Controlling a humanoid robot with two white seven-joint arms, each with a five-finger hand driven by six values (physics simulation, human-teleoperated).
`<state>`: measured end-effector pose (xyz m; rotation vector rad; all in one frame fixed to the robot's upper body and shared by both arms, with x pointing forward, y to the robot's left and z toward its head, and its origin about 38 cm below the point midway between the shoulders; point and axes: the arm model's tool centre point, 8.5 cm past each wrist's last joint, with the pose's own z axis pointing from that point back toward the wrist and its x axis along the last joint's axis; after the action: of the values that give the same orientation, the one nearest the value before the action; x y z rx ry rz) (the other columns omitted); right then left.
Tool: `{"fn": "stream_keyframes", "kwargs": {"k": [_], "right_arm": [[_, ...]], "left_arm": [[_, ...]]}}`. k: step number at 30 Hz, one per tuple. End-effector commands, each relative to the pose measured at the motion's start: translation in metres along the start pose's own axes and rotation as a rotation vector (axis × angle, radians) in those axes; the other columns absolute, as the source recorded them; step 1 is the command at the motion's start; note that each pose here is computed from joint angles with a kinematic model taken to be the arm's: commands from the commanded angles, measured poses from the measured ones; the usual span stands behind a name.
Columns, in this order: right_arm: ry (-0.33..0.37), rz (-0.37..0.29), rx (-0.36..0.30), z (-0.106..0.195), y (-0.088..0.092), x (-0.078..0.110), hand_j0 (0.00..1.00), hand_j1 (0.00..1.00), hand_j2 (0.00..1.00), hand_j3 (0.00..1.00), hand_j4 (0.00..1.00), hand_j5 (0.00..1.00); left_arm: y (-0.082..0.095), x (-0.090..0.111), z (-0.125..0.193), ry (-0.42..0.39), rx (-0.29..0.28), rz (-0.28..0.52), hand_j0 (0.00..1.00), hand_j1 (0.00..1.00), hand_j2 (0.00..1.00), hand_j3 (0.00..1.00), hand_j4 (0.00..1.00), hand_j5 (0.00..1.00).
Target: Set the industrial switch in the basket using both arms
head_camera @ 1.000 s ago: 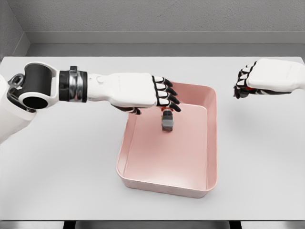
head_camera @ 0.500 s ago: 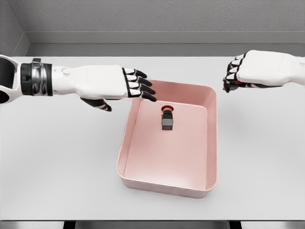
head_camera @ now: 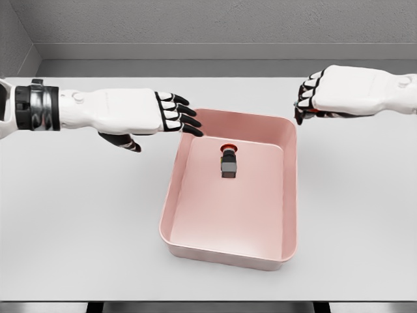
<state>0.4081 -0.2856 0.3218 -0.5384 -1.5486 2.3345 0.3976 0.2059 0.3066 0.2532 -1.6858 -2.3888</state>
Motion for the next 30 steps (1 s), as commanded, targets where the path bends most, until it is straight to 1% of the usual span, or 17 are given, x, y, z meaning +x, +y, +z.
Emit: {"fn": "stream_keyframes", "kwargs": {"k": [1, 4, 7, 12, 15, 22, 25, 27, 30], "right_arm": [[-0.011, -0.003, -0.012, -0.005, -0.002, 0.002, 0.47, 0.47, 0.47, 0.47, 0.47, 0.47], [-0.035, -0.005, -0.028, -0.014, -0.004, 0.006, 0.47, 0.47, 0.47, 0.47, 0.47, 0.47], [-0.046, -0.003, -0.035, -0.019, -0.006, 0.008, 0.47, 0.47, 0.47, 0.47, 0.47, 0.47], [-0.066, -0.005, -0.046, -0.027, -0.007, 0.012, 0.47, 0.47, 0.47, 0.47, 0.47, 0.47], [-0.074, -0.01, -0.052, -0.028, -0.007, 0.013, 0.47, 0.47, 0.47, 0.47, 0.47, 0.47], [-0.083, -0.014, -0.062, -0.03, -0.009, 0.015, 0.47, 0.47, 0.47, 0.47, 0.47, 0.47], [-0.106, -0.011, -0.073, -0.039, -0.012, 0.019, 0.48, 0.48, 0.48, 0.48, 0.48, 0.48], [-0.122, -0.013, -0.068, -0.045, -0.011, 0.022, 0.48, 0.48, 0.48, 0.48, 0.48, 0.48], [-0.142, -0.016, -0.069, -0.052, -0.01, 0.026, 0.48, 0.48, 0.48, 0.48, 0.48, 0.48]], "left_arm": [[-0.002, -0.003, 0.01, 0.025, -0.015, 0.006, 1.0, 1.0, 1.0, 1.0, 1.0, 1.0], [-0.007, -0.009, 0.033, 0.074, -0.044, 0.021, 1.0, 1.0, 1.0, 1.0, 1.0, 1.0], [-0.01, -0.013, 0.045, 0.103, -0.061, 0.03, 1.0, 1.0, 1.0, 1.0, 1.0, 1.0], [-0.01, -0.012, 0.041, 0.092, -0.054, 0.033, 1.0, 1.0, 1.0, 1.0, 1.0, 1.0], [-0.007, -0.011, 0.041, 0.081, -0.038, 0.047, 1.0, 1.0, 1.0, 1.0, 1.0, 1.0], [-0.005, -0.011, 0.041, 0.076, -0.031, 0.046, 1.0, 1.0, 1.0, 1.0, 1.0, 1.0], [-0.007, -0.011, 0.042, 0.08, -0.035, 0.052, 1.0, 1.0, 1.0, 1.0, 1.0, 1.0], [-0.004, -0.011, 0.042, 0.079, -0.03, 0.045, 1.0, 1.0, 1.0, 1.0, 1.0, 1.0], [-0.004, -0.011, 0.044, 0.08, -0.029, 0.049, 1.0, 1.0, 1.0, 1.0, 1.0, 1.0]]}}
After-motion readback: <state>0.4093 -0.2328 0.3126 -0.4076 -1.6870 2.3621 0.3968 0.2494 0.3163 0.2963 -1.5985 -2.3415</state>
